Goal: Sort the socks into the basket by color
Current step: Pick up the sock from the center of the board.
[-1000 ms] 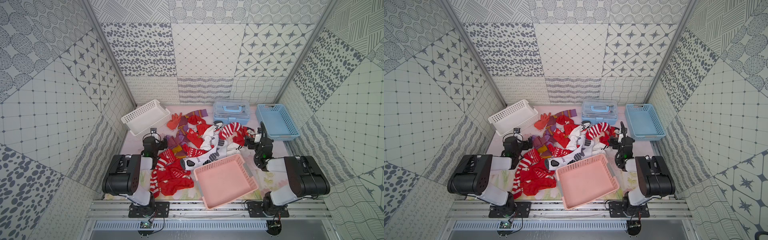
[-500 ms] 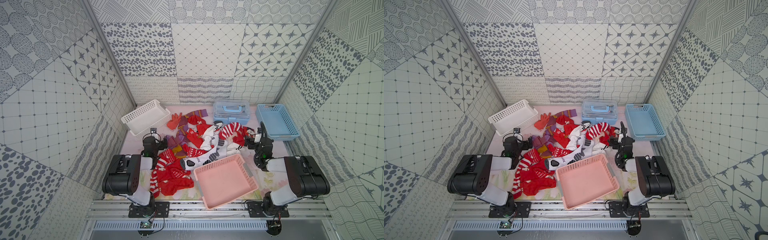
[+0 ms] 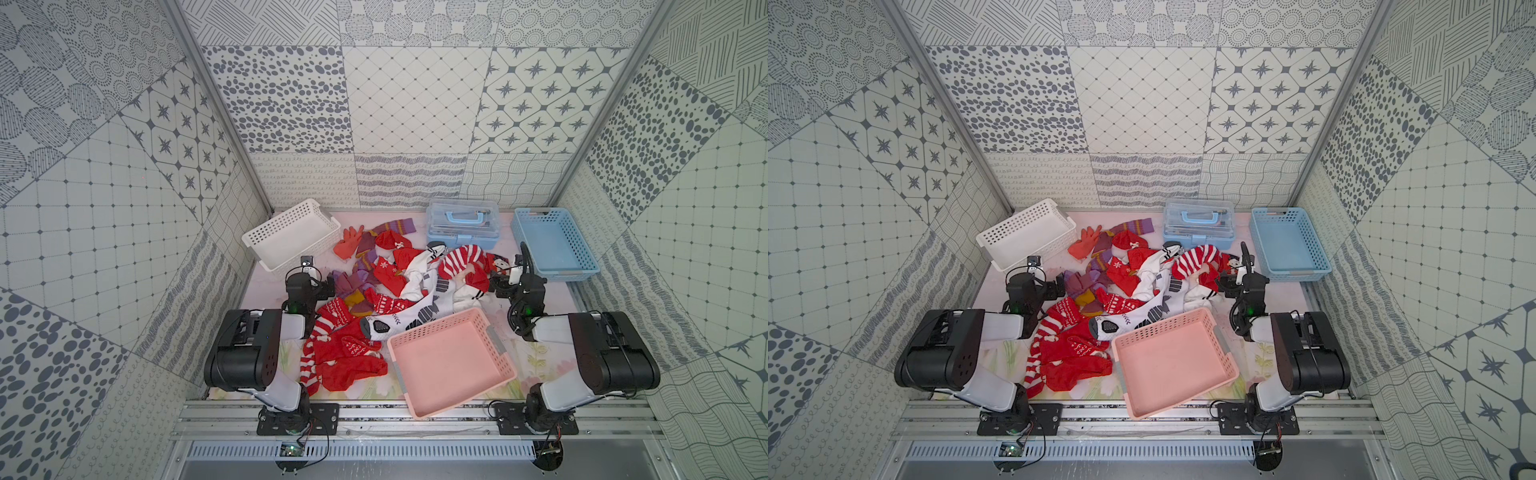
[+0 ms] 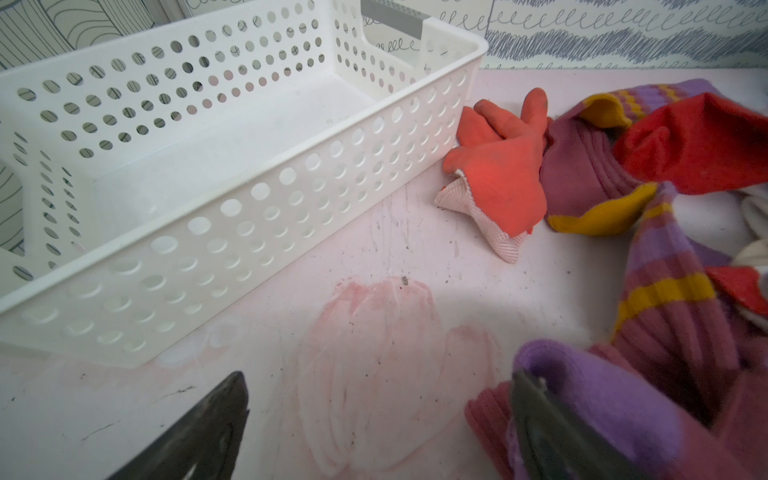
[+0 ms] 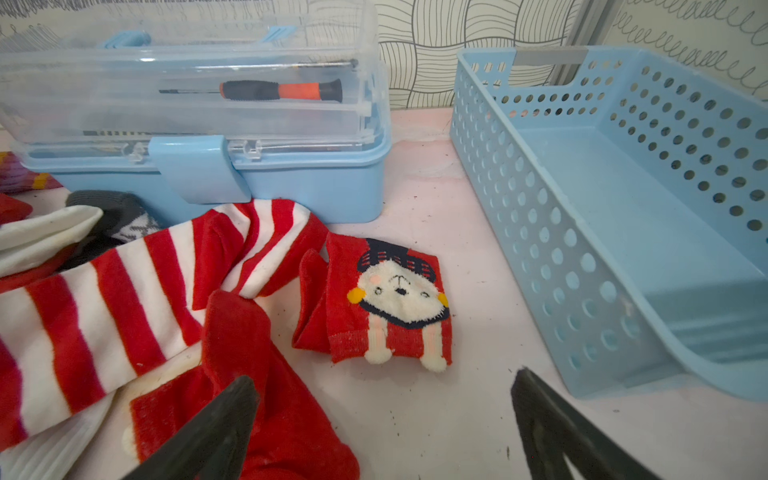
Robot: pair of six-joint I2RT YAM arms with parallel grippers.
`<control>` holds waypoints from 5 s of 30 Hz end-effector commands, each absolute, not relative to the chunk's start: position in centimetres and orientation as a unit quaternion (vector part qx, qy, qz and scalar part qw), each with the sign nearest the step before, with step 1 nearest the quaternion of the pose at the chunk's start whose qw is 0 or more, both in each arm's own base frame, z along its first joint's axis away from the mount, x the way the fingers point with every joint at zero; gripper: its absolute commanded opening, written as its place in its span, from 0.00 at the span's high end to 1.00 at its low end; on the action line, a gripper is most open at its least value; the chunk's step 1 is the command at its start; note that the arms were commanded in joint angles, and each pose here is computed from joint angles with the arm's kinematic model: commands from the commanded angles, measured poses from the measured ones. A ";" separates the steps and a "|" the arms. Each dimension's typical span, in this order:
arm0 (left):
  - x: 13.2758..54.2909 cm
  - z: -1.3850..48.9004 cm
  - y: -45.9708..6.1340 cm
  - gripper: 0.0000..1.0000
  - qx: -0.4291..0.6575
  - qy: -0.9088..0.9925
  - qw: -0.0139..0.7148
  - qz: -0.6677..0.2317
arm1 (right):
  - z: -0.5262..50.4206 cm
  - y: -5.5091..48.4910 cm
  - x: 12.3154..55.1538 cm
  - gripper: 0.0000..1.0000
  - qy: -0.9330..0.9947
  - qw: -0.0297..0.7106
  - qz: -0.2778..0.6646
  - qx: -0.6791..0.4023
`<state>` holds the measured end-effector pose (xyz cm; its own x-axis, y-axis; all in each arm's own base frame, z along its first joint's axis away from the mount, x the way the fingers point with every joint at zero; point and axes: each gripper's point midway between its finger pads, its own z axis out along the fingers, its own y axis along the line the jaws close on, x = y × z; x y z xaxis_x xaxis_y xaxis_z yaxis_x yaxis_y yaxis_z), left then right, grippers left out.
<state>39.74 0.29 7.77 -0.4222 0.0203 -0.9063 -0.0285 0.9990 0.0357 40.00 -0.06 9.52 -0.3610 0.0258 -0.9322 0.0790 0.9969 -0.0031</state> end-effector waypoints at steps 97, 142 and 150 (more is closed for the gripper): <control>25.3 7.1 -4.0 1.00 -0.255 0.945 0.176 0.109 | 18.1 19.8 36.3 0.02 0.932 0.306 0.176 -0.087; 46.1 39.0 -0.5 1.00 -0.152 0.860 0.487 -0.015 | 19.4 23.9 37.6 0.02 0.914 0.296 0.253 -0.111; 52.2 38.5 5.2 1.00 -0.183 0.844 0.503 0.031 | 19.1 24.4 38.8 0.02 0.916 0.295 0.247 -0.117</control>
<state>49.11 2.26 37.98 -0.4601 -0.3355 -0.8221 -0.3392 0.9221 -0.1865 37.70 23.60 18.06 -0.8247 -0.0643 -0.5619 -0.3293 0.8624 0.3846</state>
